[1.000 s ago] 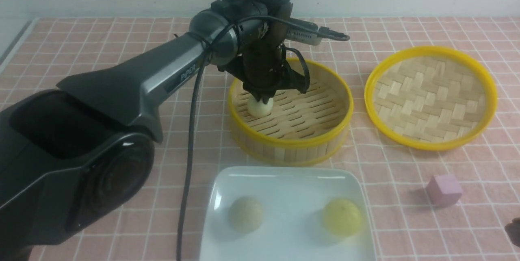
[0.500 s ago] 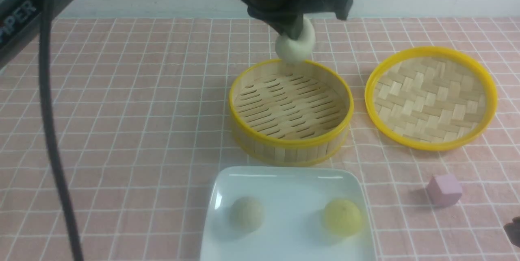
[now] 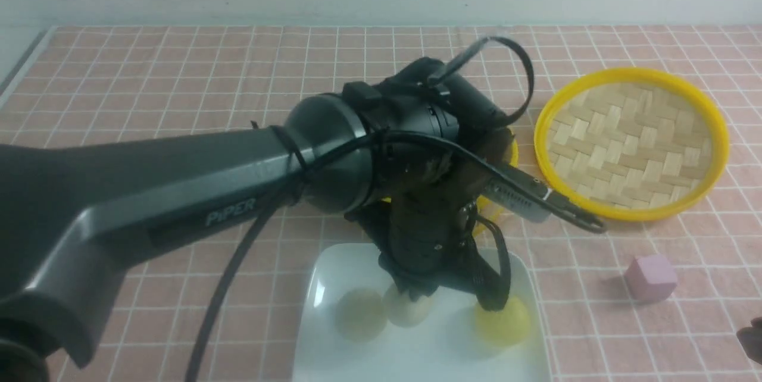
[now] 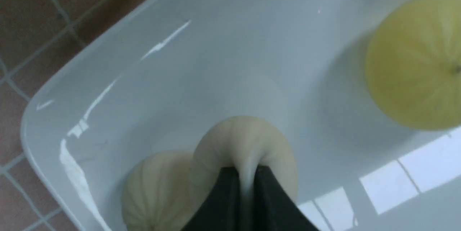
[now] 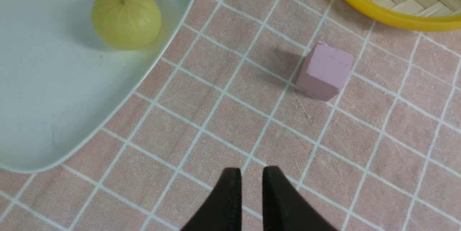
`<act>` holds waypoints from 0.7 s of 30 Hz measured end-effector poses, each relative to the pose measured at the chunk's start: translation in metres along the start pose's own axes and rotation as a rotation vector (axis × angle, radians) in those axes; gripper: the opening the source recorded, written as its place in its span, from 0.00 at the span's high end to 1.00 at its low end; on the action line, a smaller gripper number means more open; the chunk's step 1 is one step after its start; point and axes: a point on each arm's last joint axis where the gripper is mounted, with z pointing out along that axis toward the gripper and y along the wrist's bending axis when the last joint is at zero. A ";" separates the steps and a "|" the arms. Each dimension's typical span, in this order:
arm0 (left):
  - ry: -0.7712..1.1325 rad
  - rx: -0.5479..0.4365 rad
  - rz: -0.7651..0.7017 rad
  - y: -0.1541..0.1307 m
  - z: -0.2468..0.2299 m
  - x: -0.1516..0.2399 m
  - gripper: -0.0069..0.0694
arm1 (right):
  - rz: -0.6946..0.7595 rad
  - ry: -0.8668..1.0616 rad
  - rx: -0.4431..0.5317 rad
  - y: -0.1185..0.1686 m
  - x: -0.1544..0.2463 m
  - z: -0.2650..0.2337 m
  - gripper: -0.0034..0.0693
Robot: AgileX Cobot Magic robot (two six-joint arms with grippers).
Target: Put the steamed buns into the plate on the pink tablecloth.
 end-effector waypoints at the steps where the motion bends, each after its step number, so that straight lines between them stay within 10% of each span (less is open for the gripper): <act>1: -0.007 0.003 -0.009 0.000 0.001 -0.001 0.85 | 0.001 0.000 -0.001 0.000 0.000 0.000 0.84; 21: -0.037 0.111 -0.104 -0.010 -0.001 -0.004 0.27 | 0.073 0.159 -0.049 -0.001 0.012 -0.052 0.82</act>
